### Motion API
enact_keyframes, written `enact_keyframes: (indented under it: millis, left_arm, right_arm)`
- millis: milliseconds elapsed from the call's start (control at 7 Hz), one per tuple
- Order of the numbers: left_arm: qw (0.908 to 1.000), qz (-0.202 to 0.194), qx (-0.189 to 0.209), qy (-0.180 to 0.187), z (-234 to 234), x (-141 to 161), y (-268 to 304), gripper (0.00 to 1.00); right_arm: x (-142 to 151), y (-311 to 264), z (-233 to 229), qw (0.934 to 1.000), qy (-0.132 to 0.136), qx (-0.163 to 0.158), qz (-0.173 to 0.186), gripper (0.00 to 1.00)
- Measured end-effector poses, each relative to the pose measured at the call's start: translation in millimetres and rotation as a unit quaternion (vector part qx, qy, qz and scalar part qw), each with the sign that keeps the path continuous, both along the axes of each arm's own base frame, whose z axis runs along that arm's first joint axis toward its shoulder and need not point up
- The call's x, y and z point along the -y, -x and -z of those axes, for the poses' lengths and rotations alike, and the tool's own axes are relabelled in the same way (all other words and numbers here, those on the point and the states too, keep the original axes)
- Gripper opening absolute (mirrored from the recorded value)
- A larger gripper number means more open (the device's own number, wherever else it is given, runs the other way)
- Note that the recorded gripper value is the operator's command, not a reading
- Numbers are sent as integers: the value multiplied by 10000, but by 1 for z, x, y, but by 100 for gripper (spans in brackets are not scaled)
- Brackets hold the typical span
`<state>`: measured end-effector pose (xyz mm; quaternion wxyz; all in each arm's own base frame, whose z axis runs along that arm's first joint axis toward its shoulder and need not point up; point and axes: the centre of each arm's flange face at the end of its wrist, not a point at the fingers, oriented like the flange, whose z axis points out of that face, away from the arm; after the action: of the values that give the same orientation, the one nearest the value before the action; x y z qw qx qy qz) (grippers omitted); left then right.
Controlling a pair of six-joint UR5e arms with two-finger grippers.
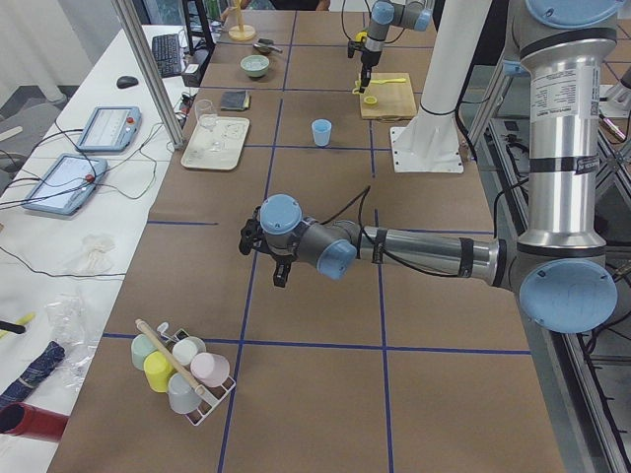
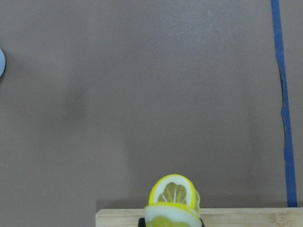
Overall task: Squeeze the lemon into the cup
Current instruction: 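Lift the lemon slice and carry it over the blue cup, then lower the lemon slice into the blue cup and release it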
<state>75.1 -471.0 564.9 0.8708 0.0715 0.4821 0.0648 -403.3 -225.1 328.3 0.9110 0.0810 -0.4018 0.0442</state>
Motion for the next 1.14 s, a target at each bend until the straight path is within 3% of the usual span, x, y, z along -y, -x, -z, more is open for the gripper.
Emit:
enact_keyframes:
  millis: [429,1143]
  left_arm:
    - [10000,-8,2,-9,-6,-6,2,100]
    - [10000,-8,1,-10,-10,-11,3,100]
  right_arm:
    - [29,27,75,9998,63,97,-158,31]
    - [130,101,166,9976,201,96,-658,32]
